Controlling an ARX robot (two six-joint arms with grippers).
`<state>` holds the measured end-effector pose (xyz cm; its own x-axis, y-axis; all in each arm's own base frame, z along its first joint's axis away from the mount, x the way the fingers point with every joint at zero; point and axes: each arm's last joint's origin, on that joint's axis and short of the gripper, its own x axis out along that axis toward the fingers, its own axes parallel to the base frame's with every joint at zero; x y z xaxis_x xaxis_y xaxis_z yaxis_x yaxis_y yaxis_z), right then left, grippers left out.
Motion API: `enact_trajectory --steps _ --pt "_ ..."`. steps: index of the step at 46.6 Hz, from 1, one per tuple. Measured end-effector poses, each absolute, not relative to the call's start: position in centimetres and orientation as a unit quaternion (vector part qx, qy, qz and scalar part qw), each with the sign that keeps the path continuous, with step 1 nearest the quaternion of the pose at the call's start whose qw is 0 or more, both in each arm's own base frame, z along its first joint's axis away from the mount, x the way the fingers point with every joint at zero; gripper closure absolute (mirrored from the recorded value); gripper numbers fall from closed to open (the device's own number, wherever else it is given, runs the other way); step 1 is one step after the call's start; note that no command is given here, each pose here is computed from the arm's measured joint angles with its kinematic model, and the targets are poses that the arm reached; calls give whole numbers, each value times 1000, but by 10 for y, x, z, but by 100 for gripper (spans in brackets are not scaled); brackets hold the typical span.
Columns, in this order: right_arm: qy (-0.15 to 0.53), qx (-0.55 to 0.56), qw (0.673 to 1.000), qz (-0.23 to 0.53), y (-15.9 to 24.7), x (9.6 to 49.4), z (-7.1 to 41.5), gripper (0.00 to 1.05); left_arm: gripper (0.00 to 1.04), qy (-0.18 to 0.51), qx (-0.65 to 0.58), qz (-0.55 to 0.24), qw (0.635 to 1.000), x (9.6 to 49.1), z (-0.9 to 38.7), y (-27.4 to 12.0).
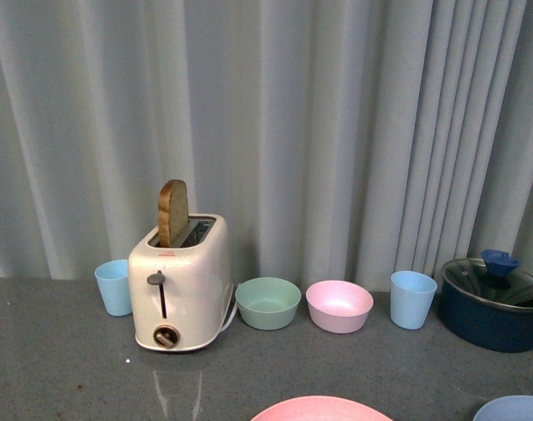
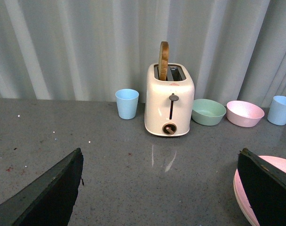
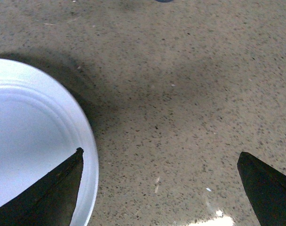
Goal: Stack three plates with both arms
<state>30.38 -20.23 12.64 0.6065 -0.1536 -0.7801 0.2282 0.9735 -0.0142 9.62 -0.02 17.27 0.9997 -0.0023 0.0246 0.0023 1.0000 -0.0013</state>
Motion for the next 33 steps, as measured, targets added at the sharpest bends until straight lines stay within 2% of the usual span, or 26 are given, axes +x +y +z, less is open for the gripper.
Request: enact_trajectory --steps 13,33 --pt "428 38 902 -25 -177 318 100 7 7 -12 -1 -1 1000 96 173 0" --pt "457 64 887 -24 -177 316 60 7 7 -12 -1 -1 1000 96 173 0"
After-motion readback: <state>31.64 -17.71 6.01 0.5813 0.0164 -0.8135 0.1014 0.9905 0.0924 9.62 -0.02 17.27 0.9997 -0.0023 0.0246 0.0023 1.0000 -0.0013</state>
